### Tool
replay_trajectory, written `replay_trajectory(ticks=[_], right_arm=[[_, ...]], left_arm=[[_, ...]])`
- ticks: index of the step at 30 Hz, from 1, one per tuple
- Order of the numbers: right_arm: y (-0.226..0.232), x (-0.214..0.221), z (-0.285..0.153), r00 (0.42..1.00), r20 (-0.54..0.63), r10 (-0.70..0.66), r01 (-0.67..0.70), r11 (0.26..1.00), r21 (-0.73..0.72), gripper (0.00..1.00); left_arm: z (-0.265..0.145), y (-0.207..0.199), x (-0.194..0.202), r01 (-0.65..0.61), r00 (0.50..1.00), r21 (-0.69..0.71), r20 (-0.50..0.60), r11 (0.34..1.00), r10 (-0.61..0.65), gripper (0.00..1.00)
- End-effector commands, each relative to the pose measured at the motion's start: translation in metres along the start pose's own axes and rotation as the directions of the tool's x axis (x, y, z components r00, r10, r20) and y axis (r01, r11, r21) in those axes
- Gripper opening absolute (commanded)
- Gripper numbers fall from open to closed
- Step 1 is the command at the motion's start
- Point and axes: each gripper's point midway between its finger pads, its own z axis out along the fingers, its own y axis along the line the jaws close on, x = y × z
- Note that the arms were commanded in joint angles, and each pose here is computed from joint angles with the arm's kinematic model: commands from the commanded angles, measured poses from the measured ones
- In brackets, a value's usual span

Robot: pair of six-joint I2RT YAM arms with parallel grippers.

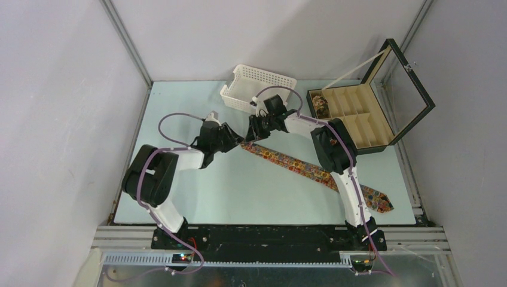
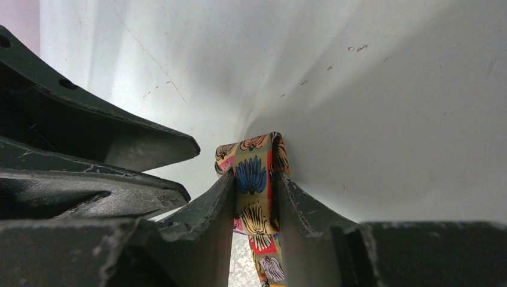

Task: Roll the ties
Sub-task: Roll the tie at the center of the board.

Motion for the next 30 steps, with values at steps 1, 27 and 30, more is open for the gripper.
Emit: replay_trajectory(ticks=[1, 27, 30], right_arm=[[0.017, -0.022, -0.013, 0.996, 0.069, -0.054, 0.054, 0.999, 0.004, 0.33], [0.016, -0.019, -0.01, 0.997, 0.06, -0.052, 0.052, 0.999, 0.001, 0.32], [0.016, -0.019, -0.01, 0.997, 0.057, -0.051, 0.051, 0.999, 0.001, 0.32]], left_arm=[[0.004, -0.004, -0.004, 0.035, 0.999, -0.002, -0.006, 0.999, -0.035, 0.44], [0.017, 0.006, -0.008, 0.258, 0.966, -0.012, 0.036, 0.966, -0.257, 0.36], [0.018, 0.01, -0.006, 0.261, 0.965, -0.029, 0.034, 0.965, -0.26, 0.38]])
